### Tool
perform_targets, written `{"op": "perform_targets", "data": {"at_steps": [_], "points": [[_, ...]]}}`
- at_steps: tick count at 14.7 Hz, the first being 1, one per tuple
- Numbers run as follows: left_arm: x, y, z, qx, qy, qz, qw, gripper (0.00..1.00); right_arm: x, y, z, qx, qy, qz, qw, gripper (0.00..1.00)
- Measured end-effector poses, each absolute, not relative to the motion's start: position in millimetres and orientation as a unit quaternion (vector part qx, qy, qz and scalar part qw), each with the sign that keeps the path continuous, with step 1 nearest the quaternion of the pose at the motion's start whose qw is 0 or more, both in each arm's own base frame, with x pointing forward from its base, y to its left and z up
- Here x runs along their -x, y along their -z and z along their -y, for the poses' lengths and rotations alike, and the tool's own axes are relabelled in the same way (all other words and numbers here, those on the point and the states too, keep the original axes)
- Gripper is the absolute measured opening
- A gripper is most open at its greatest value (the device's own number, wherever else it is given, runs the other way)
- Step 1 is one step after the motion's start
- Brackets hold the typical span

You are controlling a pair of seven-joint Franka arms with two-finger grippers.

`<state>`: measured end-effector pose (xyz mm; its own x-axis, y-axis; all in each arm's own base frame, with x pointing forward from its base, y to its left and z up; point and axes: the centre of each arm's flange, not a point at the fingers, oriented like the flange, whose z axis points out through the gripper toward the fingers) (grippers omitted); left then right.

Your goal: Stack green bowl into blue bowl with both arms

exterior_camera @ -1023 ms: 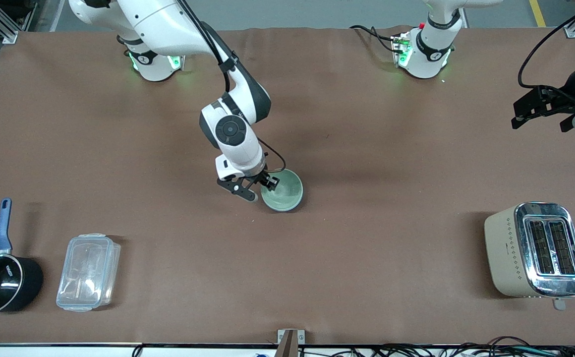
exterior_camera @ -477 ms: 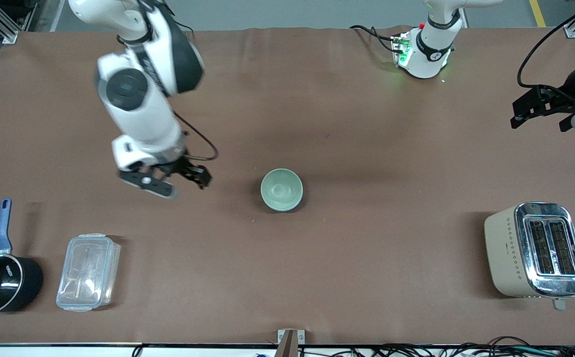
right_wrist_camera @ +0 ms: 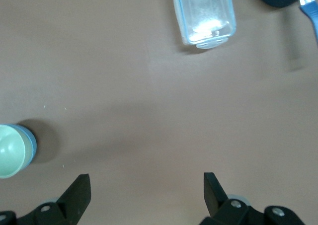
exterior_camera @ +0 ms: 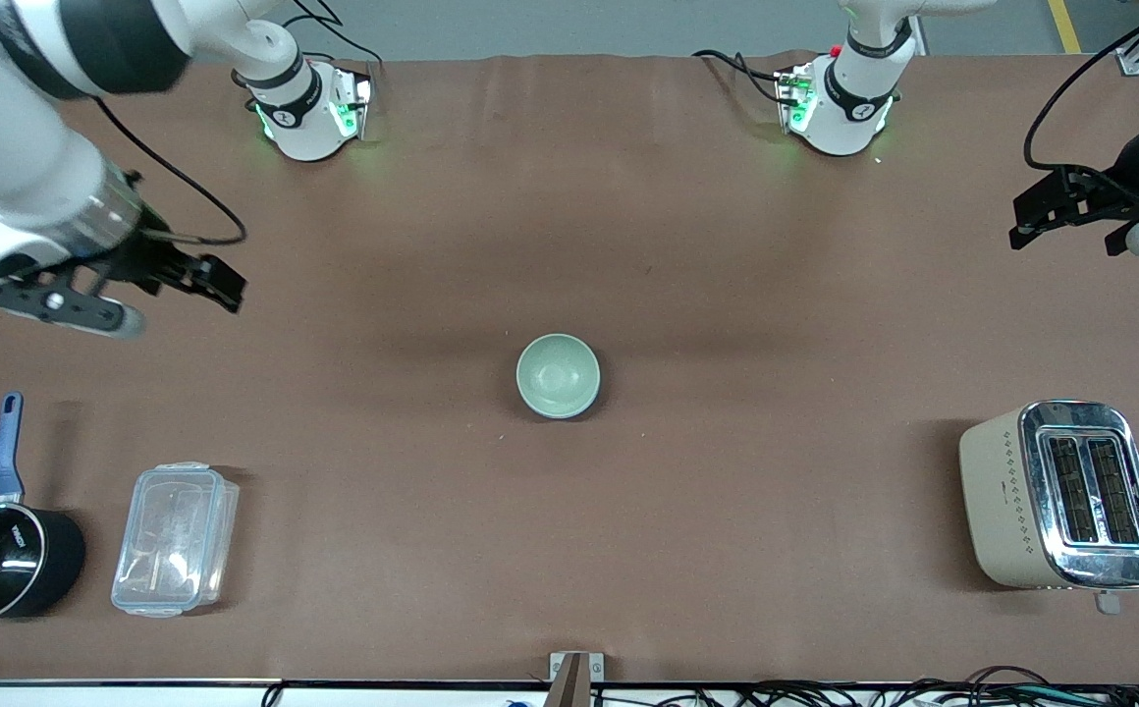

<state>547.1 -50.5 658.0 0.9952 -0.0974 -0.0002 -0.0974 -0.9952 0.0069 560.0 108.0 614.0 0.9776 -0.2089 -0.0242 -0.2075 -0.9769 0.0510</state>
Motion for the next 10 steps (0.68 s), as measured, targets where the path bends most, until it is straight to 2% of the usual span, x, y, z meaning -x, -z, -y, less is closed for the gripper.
{"op": "perform_targets", "data": {"at_steps": [5,10], "points": [[-546.8,-654.5,49.3,-0.999,0.006,0.048,0.003,1.0,-554.8,-670.6,-46.3,-0.994,-0.006,0.106,0.018,1.0],[-547.0,-652.8,50.5,-0.999,0.006,0.049,0.003,1.0,-559.1,-668.7,18.4,-0.997,0.0,0.08,0.009,1.0]]}}
